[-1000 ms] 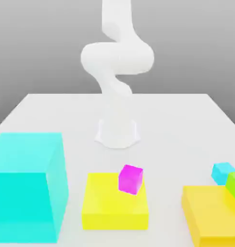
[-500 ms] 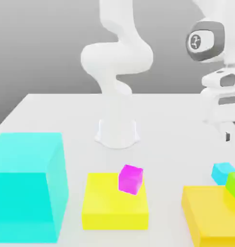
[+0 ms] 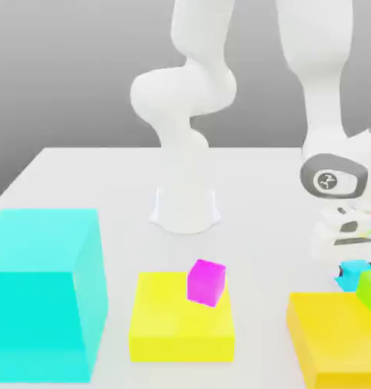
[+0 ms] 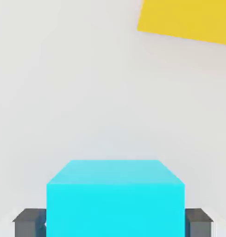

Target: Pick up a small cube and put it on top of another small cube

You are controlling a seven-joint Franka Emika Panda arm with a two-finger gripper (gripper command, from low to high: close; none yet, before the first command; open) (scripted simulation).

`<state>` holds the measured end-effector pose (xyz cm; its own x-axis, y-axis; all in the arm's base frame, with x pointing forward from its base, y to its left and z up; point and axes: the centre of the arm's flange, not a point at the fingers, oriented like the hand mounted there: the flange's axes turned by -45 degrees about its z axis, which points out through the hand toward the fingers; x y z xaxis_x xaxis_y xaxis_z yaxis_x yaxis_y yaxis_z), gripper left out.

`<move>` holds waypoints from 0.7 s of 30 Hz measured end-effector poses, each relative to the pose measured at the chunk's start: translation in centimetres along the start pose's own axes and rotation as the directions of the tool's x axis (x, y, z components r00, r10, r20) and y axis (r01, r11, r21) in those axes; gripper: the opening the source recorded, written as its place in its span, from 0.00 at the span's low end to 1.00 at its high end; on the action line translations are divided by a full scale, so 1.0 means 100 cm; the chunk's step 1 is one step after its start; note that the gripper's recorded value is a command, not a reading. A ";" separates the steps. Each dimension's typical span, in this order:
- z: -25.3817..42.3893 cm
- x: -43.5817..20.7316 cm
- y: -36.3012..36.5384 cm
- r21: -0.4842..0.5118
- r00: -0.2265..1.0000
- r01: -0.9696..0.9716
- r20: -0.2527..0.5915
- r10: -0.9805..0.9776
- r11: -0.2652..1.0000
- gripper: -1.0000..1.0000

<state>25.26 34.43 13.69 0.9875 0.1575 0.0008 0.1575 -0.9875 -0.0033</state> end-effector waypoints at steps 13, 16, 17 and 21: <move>-0.085 0.030 0.003 0.001 1.000 0.019 0.000 -0.019 1.000 0.00; -0.106 0.054 0.008 0.003 1.000 0.032 0.000 -0.032 0.999 0.00; -0.113 0.063 0.011 0.003 0.999 0.035 0.000 -0.035 0.999 0.00; -0.143 0.093 0.023 0.003 0.999 0.052 0.000 -0.052 0.999 0.00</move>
<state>34.81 33.53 28.03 0.9780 0.2087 0.0010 0.2087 -0.9780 -0.0062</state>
